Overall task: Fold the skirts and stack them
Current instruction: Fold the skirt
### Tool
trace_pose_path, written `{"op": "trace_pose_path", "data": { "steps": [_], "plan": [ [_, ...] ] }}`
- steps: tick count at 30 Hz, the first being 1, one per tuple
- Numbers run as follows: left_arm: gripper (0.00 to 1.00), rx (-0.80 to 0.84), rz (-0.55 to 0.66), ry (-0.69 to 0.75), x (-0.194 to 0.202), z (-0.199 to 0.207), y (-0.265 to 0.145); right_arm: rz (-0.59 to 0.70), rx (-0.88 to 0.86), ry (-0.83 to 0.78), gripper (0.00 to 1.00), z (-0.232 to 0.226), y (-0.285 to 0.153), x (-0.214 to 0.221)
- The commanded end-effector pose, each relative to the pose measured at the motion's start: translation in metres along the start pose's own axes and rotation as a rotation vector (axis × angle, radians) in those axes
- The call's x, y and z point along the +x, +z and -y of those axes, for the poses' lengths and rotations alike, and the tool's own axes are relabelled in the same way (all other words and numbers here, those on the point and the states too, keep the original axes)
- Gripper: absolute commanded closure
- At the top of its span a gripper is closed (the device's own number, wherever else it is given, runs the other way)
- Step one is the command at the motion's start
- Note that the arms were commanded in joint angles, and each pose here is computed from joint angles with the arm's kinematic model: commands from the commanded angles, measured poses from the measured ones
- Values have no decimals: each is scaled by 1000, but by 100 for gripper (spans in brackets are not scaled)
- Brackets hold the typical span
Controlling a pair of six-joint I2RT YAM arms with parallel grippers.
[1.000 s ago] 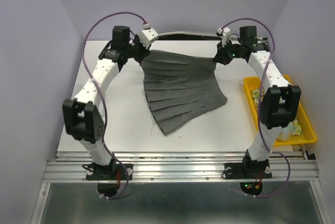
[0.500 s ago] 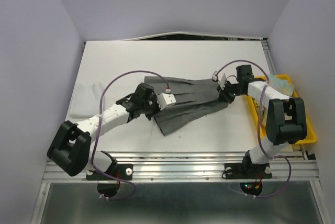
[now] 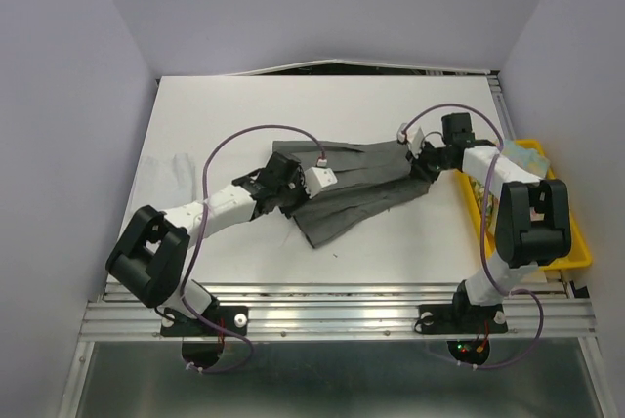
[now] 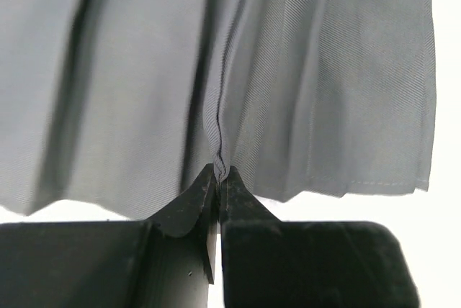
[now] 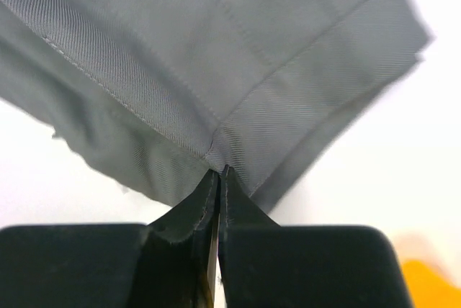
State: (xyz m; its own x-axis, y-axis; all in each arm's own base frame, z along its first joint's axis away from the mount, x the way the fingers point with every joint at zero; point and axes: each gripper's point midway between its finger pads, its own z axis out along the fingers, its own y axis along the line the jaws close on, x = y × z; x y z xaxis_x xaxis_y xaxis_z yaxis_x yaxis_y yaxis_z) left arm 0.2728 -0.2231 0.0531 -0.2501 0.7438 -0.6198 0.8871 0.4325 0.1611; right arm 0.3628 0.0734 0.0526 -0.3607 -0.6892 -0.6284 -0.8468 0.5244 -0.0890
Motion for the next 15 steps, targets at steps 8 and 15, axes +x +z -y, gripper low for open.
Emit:
{"op": "trace_pose_path", "data": {
  "steps": [8,15],
  "plan": [
    [100,-78,85,6,-79,-37,-70,106,252,-94,99,74,-81,-88],
    [100,10,112,38,-82,3,-96,32,316,-259,99,64,-106,-62]
  ]
}}
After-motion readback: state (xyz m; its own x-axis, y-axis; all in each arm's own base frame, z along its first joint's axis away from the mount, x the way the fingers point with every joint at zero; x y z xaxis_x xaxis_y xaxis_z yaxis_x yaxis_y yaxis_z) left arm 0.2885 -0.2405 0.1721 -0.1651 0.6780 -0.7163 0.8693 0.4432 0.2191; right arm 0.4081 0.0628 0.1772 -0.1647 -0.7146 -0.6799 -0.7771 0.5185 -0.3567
